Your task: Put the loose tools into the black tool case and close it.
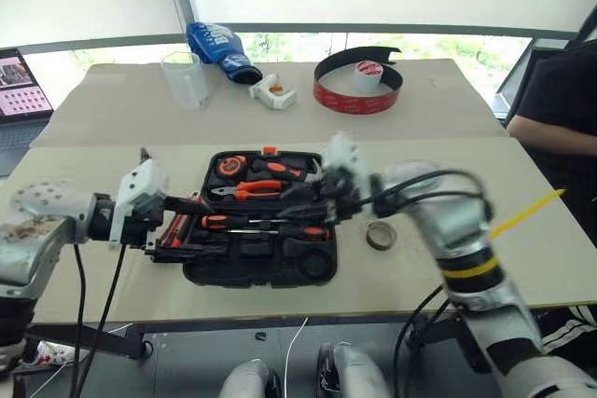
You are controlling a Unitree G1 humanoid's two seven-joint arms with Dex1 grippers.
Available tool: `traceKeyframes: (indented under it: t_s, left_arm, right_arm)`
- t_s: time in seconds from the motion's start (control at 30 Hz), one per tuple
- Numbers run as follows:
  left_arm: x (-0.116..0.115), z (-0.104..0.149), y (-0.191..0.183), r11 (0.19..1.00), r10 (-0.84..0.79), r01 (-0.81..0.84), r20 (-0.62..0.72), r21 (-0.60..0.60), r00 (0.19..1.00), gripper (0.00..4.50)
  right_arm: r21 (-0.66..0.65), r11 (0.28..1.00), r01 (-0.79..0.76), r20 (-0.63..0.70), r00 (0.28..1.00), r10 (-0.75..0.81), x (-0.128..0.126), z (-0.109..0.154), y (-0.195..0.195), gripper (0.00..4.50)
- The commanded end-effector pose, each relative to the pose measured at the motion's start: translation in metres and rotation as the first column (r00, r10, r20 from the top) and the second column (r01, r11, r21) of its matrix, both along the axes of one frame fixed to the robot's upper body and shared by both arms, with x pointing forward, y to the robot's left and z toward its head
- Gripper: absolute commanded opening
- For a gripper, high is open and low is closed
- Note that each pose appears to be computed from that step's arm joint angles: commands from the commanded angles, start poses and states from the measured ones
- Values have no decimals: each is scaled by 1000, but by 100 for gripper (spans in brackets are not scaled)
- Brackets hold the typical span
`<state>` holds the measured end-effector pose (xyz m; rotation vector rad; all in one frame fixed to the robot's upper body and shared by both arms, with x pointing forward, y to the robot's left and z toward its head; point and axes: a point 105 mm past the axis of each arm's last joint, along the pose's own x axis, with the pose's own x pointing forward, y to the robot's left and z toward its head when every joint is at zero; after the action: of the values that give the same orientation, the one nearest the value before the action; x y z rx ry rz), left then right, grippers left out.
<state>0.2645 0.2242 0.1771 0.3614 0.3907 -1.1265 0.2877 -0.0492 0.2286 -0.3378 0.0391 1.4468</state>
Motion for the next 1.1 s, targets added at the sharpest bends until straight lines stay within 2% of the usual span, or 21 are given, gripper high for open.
traceKeyframes:
  t_s: [0.03, 0.17, 0.3, 0.37, 0.43, 0.57, 0.67, 0.87, 1.1]
  left_arm:
    - [-6, 11, 24, 992, 122, -123, 59, 22, 991, 450]
    - [-22, 4, 57, 955, 291, -294, 58, 46, 955, 450]
    - [-48, -4, 111, 857, 500, -503, 55, 108, 864, 450]
    - [-56, -9, 125, 835, 527, -528, 51, 154, 848, 450]
    - [-54, -14, 132, 829, 526, -526, 53, 190, 849, 450]
    - [-30, -14, 133, 839, 507, -509, 62, 193, 859, 450]
    - [-4, -14, 129, 844, 493, -497, 71, 202, 867, 450]
    - [45, -26, 130, 802, 552, -539, 26, 256, 833, 450]
    - [64, -43, 128, 780, 576, -530, -50, 331, 816, 450]
  right_arm:
    - [11, 999, -34, 26, 999, 33, -21, 8, -16, 330]
    - [-32, 999, -9, 49, 999, 10, -29, 1, -35, 330]
    - [-94, 996, 5, 81, 997, 2, -34, -6, -47, 330]
    - [-108, 994, 5, 89, 996, 5, -35, -9, -50, 330]
    - [-110, 994, -8, 88, 996, 18, -38, -9, -50, 330]
    - [-123, 992, -43, 105, 993, 56, -45, -11, -46, 330]
    - [-119, 992, -43, 113, 992, 57, -47, -12, -44, 330]
    - [-92, 996, -24, 140, 989, 37, -50, -7, -40, 330]
    - [-69, 998, 12, 154, 988, -1, -55, -2, -40, 330]
